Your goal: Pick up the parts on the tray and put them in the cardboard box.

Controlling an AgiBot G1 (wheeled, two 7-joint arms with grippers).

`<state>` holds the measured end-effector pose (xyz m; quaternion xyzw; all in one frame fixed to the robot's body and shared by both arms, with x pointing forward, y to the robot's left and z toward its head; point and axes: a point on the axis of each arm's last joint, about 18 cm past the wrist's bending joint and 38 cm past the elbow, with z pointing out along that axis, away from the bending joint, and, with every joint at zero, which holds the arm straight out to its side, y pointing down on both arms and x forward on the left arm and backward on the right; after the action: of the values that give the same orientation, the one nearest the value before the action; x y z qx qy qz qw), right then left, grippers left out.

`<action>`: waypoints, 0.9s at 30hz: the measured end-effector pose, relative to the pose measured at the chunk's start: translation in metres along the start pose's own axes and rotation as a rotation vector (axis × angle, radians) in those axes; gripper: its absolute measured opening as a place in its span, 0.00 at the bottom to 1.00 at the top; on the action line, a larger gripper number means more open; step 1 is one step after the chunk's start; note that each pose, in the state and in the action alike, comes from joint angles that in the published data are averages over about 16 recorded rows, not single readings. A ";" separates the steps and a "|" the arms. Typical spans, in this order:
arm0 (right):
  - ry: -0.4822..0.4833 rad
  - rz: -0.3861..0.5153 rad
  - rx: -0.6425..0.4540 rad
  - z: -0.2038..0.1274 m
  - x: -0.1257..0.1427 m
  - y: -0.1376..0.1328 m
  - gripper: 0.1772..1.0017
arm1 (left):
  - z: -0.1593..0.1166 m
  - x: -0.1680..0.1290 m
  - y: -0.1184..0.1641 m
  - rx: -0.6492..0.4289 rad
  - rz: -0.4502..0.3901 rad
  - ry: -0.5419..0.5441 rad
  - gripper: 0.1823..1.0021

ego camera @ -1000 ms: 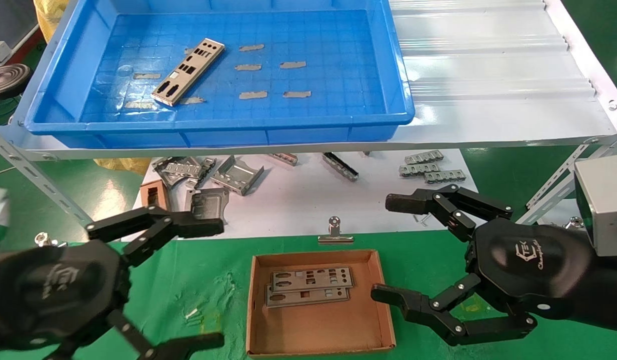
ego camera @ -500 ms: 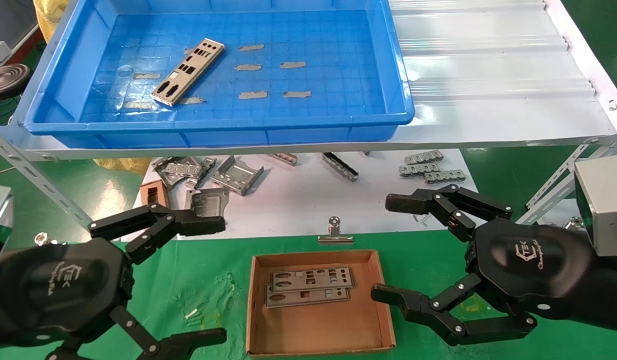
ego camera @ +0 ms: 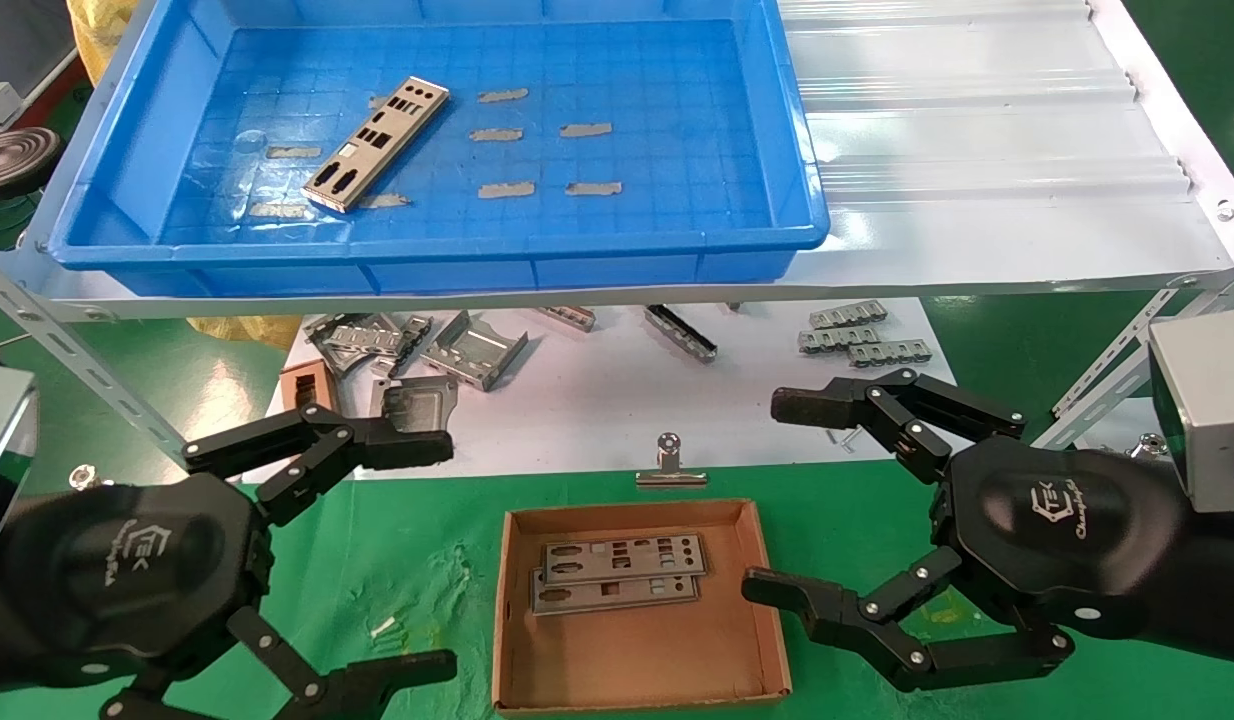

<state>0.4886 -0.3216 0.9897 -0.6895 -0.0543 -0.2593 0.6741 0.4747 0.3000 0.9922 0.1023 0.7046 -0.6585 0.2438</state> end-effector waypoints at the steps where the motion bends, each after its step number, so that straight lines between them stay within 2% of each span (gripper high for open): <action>1: 0.000 0.000 0.000 0.000 0.000 0.000 1.00 | 0.000 0.000 0.000 0.000 0.000 0.000 1.00; 27: 0.000 0.000 0.000 0.000 0.000 0.000 1.00 | 0.000 -0.001 0.001 0.000 -0.001 -0.002 1.00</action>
<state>0.4886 -0.3216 0.9896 -0.6896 -0.0543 -0.2594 0.6740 0.4761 0.2999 0.9918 0.1014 0.7045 -0.6587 0.2440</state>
